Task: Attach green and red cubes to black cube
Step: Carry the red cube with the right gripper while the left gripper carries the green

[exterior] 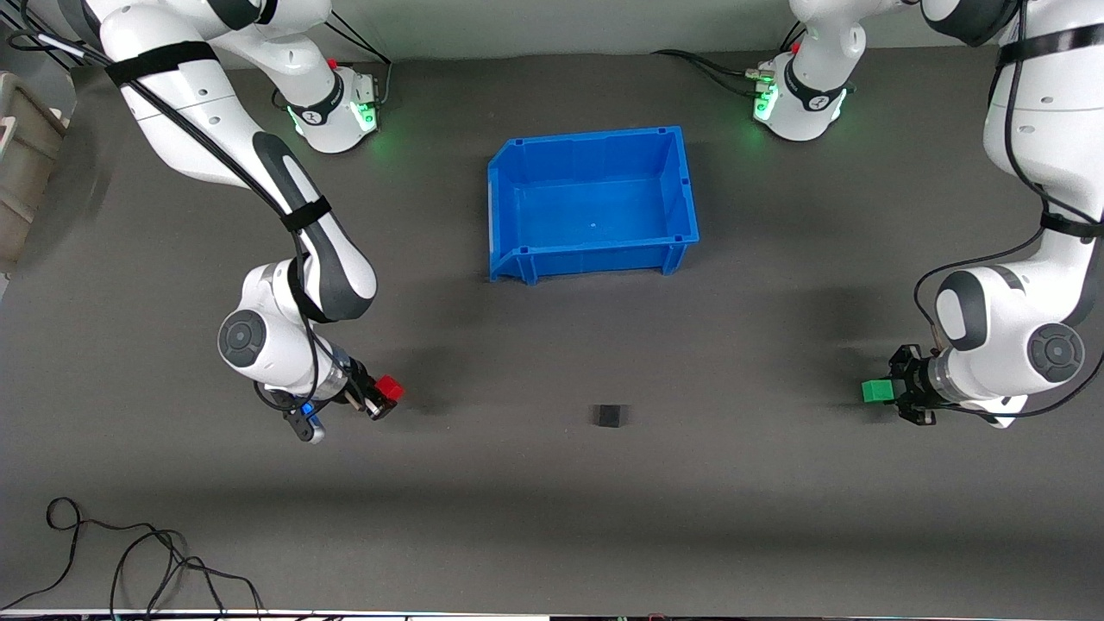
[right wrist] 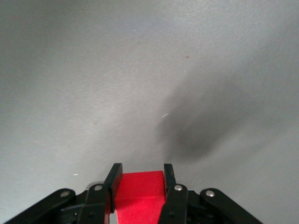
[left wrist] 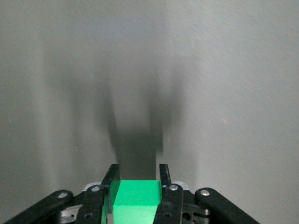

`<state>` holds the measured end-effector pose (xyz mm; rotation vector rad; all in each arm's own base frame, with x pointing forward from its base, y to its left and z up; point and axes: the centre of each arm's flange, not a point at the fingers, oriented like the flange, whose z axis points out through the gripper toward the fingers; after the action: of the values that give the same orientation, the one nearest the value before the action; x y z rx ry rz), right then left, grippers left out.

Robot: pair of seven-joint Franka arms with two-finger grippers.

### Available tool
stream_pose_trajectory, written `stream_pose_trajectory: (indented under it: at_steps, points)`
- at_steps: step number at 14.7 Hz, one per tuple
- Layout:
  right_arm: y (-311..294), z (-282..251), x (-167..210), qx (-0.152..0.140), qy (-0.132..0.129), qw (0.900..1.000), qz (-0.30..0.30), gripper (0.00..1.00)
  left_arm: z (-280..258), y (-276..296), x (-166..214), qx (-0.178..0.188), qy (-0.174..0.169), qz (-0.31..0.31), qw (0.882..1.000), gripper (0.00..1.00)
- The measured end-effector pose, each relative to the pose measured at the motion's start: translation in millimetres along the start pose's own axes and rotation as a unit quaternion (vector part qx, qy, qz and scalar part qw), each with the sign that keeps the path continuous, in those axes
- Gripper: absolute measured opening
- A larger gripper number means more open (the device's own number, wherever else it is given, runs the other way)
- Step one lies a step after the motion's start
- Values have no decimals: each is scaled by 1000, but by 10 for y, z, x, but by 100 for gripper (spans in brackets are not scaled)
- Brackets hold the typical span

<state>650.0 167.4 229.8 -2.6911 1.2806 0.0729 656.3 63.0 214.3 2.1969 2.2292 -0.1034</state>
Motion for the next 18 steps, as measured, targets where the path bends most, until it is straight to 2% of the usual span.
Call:
stream_pose_trajectory:
  at_steps: [4,8,9,11,12,13,15,18]
  points:
    - [-483,-92,-429,16,-3,997,80,40,-515,329,-986,-48,-28,-1,998,39]
    - [-939,247,-986,19,-13,988,155,40,-547,451,-1823,-68,-39,8,997,39]
    - [-1024,358,-1097,19,-15,985,168,40,-574,512,-1953,-95,-46,-5,994,39]
    - [-1124,577,-1232,16,-18,981,191,40,-690,655,-2165,-173,-63,-46,982,39]
    - [-1171,660,-1288,16,-19,979,201,40,-731,689,-2230,-189,-62,-52,979,39]
    - [-1224,724,-1359,17,-20,977,210,40,-751,697,-2276,-188,-54,-49,979,39]
    - [-1329,814,-1575,19,-17,975,220,40,-715,652,-2376,-164,-29,-32,986,39]
    - [-1415,954,-1919,19,11,971,238,40,-462,491,-2811,-132,-21,0,991,39]
